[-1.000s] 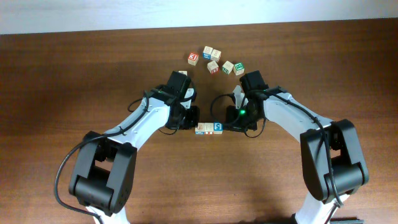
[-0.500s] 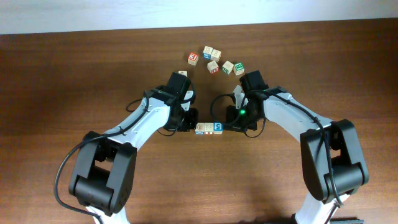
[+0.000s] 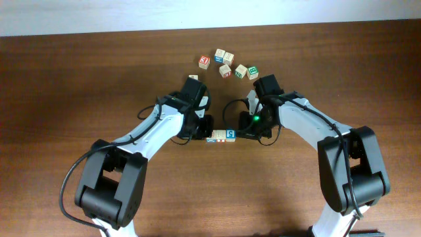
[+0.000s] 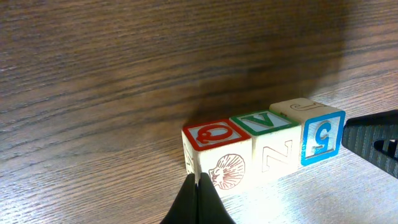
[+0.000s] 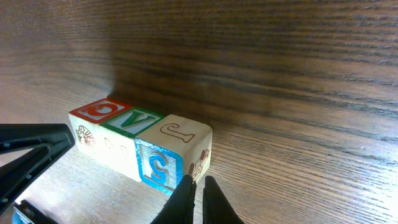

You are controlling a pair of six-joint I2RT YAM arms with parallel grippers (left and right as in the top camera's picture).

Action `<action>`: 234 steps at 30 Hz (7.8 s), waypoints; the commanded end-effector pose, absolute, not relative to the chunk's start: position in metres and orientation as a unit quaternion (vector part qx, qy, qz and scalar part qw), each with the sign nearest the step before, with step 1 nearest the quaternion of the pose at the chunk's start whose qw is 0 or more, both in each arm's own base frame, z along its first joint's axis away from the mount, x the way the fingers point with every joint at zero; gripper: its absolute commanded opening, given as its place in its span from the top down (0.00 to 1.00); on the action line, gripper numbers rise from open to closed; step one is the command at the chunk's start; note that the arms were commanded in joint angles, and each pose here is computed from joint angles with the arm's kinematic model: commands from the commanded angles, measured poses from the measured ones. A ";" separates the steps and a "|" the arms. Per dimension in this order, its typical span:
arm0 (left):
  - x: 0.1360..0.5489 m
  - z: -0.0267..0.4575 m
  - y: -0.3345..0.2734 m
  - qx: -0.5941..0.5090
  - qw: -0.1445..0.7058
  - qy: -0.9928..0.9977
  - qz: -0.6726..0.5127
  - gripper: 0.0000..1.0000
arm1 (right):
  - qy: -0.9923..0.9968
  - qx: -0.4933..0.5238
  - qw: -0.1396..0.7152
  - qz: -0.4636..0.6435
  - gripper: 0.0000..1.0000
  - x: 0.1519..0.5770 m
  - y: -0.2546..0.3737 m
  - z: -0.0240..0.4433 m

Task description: Rotate 3 blocks

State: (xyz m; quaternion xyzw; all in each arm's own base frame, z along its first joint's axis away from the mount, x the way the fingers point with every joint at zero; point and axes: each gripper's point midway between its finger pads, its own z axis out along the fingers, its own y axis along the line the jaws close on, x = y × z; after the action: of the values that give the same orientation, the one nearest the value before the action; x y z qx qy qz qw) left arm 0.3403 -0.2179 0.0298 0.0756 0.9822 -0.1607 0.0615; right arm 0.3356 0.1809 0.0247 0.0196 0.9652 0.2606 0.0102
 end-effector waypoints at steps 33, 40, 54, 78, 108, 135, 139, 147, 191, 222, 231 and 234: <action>0.343 0.033 -0.217 0.046 0.077 0.988 -0.125 1.00 | 0.967 0.019 0.009 0.254 0.92 0.338 0.183 0.021; 0.342 0.033 -0.217 0.041 0.074 0.988 -0.126 1.00 | 0.967 0.019 0.009 0.254 0.92 0.338 0.183 0.021; 0.342 0.019 -0.223 0.034 0.062 0.988 -0.136 1.00 | 0.967 0.019 0.009 0.254 0.92 0.337 0.183 0.021; 0.341 0.021 -0.230 0.053 0.060 0.985 -0.154 1.00 | 0.966 0.030 0.001 0.256 0.96 0.333 0.192 0.021; 0.341 0.021 -0.230 0.055 0.061 0.985 -0.153 1.00 | 0.970 0.059 -0.003 0.234 0.96 0.335 0.186 0.011; 0.340 0.020 -0.229 0.056 0.060 0.985 -0.151 1.00 | 0.959 0.012 0.016 0.283 0.96 0.346 0.176 0.024; 0.340 0.020 -0.229 0.056 0.060 0.985 -0.152 1.00 | 0.955 0.010 0.013 0.296 0.96 0.343 0.177 0.022; 0.341 0.020 -0.230 0.056 0.061 0.985 -0.152 1.00 | 0.955 0.013 0.010 0.296 0.95 0.342 0.178 0.022; 0.342 0.021 -0.230 0.061 0.064 0.984 -0.153 1.00 | 0.949 -0.068 0.055 0.302 0.96 0.336 0.234 0.072; 0.344 0.021 -0.231 0.061 0.068 0.984 -0.154 1.00 | 0.949 -0.088 0.054 0.299 0.96 0.329 0.252 0.083; 0.367 0.022 -0.200 0.017 0.082 0.985 -0.154 1.00 | 0.949 -0.083 0.053 0.298 0.96 0.329 0.252 0.083; 0.375 0.023 -0.190 0.002 0.089 0.984 -0.155 1.00 | 0.950 -0.081 0.053 0.298 0.96 0.329 0.252 0.082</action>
State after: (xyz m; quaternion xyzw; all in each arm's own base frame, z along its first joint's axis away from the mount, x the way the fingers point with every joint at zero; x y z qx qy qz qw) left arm 0.3634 -0.1973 0.0191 0.0111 0.9864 -0.1435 0.0799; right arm 0.3335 0.2503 0.0897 -0.0790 0.9447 0.3128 0.0585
